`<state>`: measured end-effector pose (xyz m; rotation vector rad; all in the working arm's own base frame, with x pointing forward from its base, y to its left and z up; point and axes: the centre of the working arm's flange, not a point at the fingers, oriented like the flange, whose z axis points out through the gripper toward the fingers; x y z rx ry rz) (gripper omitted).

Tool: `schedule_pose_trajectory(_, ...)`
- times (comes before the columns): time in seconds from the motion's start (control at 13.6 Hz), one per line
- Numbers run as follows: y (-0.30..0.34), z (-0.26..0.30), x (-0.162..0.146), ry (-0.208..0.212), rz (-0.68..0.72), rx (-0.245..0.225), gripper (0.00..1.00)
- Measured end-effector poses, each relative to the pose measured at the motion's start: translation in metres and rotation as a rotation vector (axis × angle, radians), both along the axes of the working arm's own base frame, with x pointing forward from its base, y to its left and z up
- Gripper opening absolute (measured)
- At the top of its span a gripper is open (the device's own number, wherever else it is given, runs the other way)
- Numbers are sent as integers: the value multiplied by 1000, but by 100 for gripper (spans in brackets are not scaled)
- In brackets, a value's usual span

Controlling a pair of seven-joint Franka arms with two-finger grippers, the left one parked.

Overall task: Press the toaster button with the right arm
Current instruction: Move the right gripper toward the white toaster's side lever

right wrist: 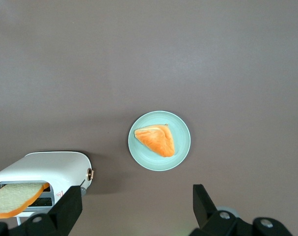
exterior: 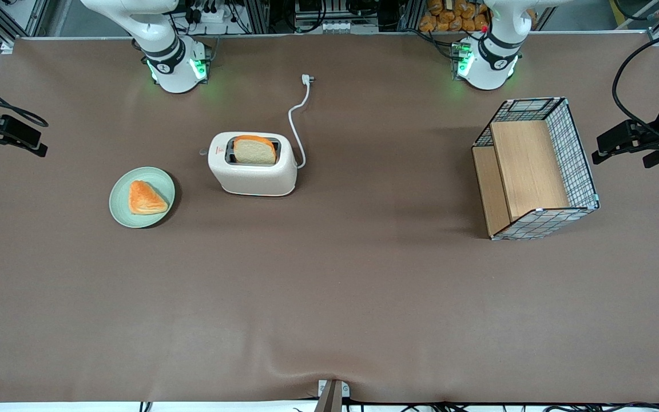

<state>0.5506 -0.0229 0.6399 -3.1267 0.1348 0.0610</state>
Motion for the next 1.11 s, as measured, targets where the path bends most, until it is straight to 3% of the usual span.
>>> schedule_pose_trajectory(1.11,-1,-9,4,20,-2,2,100)
